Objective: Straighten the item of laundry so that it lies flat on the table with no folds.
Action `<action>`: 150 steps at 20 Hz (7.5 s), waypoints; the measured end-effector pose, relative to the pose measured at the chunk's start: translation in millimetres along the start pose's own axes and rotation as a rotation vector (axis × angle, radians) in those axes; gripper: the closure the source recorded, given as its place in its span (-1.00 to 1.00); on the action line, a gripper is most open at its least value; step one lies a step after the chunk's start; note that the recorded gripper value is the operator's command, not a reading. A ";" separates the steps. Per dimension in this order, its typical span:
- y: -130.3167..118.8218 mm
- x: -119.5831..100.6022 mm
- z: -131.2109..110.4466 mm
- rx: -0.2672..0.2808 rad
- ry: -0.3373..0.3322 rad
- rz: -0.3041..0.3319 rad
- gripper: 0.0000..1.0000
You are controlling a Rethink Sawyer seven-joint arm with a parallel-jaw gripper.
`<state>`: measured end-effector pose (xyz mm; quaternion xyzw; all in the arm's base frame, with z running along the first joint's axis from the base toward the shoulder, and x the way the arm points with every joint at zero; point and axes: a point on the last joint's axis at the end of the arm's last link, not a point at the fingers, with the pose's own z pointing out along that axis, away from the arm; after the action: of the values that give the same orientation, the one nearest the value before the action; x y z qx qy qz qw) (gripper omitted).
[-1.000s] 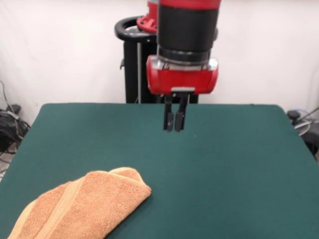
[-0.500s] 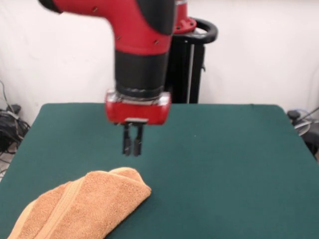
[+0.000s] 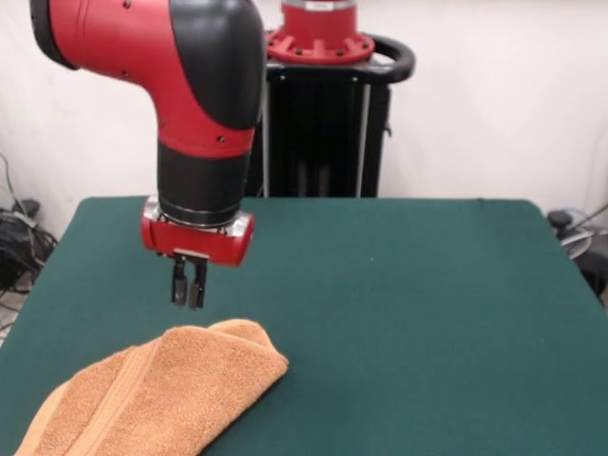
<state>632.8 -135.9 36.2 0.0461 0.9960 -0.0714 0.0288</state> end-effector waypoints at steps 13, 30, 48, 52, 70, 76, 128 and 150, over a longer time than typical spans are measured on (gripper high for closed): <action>52.4 -9.9 -55.7 0.071 0.033 0.067 1.00; 76.2 -20.8 -72.2 0.040 0.006 0.089 1.00; 71.2 -9.4 -7.6 0.045 -0.025 0.083 1.00; 75.4 7.0 17.2 0.050 0.016 0.060 1.00; 91.7 52.9 71.7 0.037 0.162 0.036 1.00; 96.5 59.1 68.6 0.043 0.217 0.025 1.00; 63.5 41.5 81.0 0.038 0.213 0.035 -1.00; 64.7 39.3 83.2 0.010 0.221 0.048 1.00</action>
<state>604.1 -80.8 -57.5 0.0778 0.9913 -0.0700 -0.0796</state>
